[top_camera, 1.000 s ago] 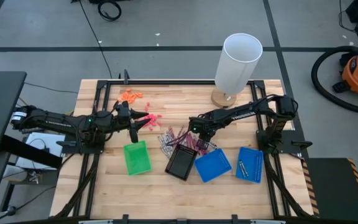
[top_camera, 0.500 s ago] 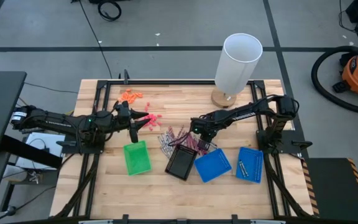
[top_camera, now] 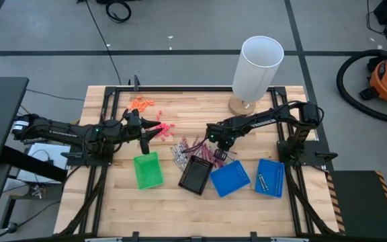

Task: Sort crayons
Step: Put the black crayon into the right blue bin

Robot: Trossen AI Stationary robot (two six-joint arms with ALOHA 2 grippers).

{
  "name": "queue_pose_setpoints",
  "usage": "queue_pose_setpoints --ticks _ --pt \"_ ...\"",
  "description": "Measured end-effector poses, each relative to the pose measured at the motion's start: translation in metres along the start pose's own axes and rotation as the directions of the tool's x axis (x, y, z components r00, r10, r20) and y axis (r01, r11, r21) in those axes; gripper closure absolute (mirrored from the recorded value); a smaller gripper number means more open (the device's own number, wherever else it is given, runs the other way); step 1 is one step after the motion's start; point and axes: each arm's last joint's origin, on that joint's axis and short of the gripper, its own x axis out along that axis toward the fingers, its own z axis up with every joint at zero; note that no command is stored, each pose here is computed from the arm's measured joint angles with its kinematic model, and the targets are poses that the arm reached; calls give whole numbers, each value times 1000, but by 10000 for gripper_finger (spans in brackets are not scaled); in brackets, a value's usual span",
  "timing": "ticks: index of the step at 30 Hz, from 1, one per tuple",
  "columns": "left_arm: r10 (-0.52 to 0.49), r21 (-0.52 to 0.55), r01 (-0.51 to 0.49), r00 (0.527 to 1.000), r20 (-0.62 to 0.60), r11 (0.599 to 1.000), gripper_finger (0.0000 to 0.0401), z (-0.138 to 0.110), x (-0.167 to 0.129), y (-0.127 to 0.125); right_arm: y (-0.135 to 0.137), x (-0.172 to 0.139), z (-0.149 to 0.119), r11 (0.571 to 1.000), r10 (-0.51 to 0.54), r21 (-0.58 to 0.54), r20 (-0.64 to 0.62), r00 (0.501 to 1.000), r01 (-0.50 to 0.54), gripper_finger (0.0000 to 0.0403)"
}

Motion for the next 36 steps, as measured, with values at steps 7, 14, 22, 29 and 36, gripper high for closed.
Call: queue_pose_setpoints --ticks 7,14,22,29,36 --pt "0 0 0 1000 0 1000 252 0 0 0 -1 -3 0 1000 -13 -7 15 1000 13 375" --pt "0 0 0 1000 0 1000 252 0 0 0 -1 -24 1 1000 -17 -12 77 997 18 375" --pt "0 0 0 1000 0 1000 252 0 0 0 -2 -71 -11 1000 -21 13 191 981 18 375" --pt "0 0 0 1000 0 1000 252 0 0 0 3 -113 -34 998 -28 55 295 955 12 375" --pt "0 0 0 1000 0 1000 252 0 0 0 12 -139 -59 996 -37 93 340 940 6 375"
